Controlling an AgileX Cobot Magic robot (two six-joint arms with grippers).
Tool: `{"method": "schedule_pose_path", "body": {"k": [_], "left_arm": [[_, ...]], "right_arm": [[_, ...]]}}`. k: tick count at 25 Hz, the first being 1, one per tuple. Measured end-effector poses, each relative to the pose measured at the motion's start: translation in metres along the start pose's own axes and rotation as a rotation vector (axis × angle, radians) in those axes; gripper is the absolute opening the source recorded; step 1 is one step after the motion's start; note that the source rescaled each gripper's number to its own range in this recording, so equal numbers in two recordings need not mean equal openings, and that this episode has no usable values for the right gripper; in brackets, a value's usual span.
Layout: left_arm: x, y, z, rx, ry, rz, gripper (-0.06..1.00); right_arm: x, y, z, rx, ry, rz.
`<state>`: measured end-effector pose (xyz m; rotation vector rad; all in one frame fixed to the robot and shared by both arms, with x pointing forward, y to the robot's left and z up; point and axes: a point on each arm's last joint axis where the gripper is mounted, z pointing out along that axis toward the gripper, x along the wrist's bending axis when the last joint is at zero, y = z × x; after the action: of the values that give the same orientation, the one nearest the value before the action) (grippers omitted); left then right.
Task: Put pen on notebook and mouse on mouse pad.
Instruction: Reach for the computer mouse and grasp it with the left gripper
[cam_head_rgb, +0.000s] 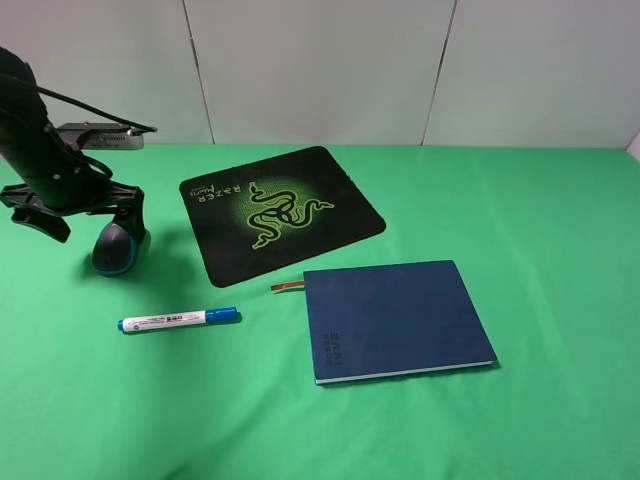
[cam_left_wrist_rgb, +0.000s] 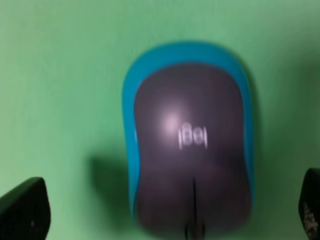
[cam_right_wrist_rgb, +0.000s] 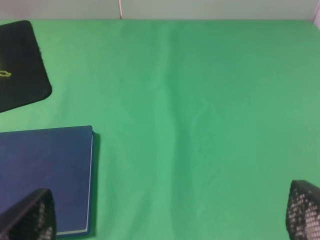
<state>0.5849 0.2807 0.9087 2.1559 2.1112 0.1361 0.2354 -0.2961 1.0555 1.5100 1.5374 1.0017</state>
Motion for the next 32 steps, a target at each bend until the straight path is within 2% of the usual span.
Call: {"method": "schedule_pose_path", "body": {"k": [9, 16, 18, 19, 23, 32], "left_arm": [[-0.009, 0.008, 0.022, -0.046, 0.01, 0.048, 1.0], [-0.012, 0.007, 0.032, -0.032, 0.01, 0.058, 0.99], [-0.012, 0.008, 0.032, -0.034, 0.009, 0.058, 0.94], [-0.012, 0.008, 0.032, -0.035, 0.009, 0.059, 0.88], [-0.012, 0.008, 0.033, -0.034, 0.011, 0.061, 0.45], [-0.012, 0.008, 0.031, -0.036, 0.011, 0.052, 0.47]], "right_arm": [[0.0, 0.0, 0.0, 0.0, 0.0, 0.0], [0.0, 0.0, 0.0, 0.0, 0.0, 0.0], [0.0, 0.0, 0.0, 0.0, 0.0, 0.0], [0.0, 0.0, 0.0, 0.0, 0.0, 0.0], [0.0, 0.0, 0.0, 0.0, 0.0, 0.0], [0.0, 0.0, 0.0, 0.0, 0.0, 0.0]]}}
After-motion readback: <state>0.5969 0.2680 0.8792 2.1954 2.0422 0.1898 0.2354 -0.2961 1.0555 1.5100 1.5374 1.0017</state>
